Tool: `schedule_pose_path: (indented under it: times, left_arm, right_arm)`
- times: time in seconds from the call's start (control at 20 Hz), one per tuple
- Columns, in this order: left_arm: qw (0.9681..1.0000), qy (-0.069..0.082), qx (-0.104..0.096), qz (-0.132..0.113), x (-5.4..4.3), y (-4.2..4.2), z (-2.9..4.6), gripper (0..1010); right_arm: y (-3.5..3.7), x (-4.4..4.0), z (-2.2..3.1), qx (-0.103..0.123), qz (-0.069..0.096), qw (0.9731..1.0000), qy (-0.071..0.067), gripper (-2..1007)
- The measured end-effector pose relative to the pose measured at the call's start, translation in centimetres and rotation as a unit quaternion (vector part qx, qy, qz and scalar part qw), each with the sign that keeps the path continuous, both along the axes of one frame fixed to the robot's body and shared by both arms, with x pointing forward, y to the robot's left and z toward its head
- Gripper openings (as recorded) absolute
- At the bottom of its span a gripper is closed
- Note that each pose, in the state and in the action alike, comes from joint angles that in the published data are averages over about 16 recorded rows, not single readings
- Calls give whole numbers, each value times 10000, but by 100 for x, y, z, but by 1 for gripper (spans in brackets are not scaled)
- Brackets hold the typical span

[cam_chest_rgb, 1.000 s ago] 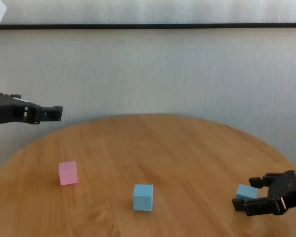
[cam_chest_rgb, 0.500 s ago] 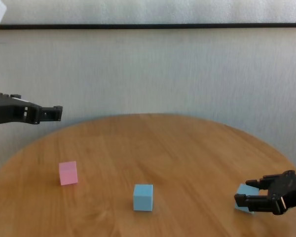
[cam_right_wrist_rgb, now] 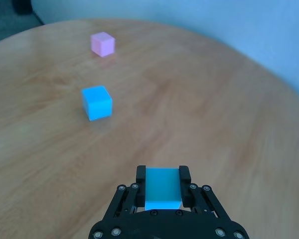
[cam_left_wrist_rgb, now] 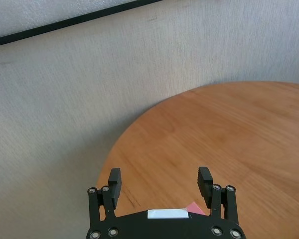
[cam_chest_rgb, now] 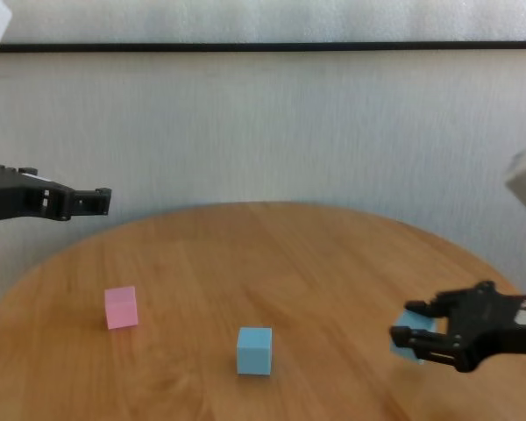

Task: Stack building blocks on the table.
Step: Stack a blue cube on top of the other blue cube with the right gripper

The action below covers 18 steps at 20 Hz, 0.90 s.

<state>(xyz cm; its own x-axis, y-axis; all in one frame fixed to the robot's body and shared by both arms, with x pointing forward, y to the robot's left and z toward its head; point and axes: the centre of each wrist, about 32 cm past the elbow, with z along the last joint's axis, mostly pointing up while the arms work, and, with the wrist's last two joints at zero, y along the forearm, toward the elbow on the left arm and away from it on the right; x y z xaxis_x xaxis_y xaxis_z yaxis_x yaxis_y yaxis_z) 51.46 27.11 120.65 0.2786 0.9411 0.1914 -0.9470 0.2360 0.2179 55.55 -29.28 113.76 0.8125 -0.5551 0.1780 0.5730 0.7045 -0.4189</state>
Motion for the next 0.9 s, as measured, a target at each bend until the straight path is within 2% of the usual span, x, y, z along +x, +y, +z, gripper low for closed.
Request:
schedule_pose_path:
  times: [0.25,0.4,0.6,0.9]
  left_arm:
    - [10000,0,0,0,0,0,0,1003]
    - [10000,0,0,0,0,0,0,1003]
    - [10000,0,0,0,0,0,0,1003]
    - [10000,0,0,0,0,0,0,1003]
  right_arm:
    - [170,14,70,-38,257,9991,-339,369]
    - [272,40,119,-13,387,9983,-439,368]
    - [386,93,184,153,446,9982,-366,368]
    - [517,195,241,390,460,9981,-92,368]
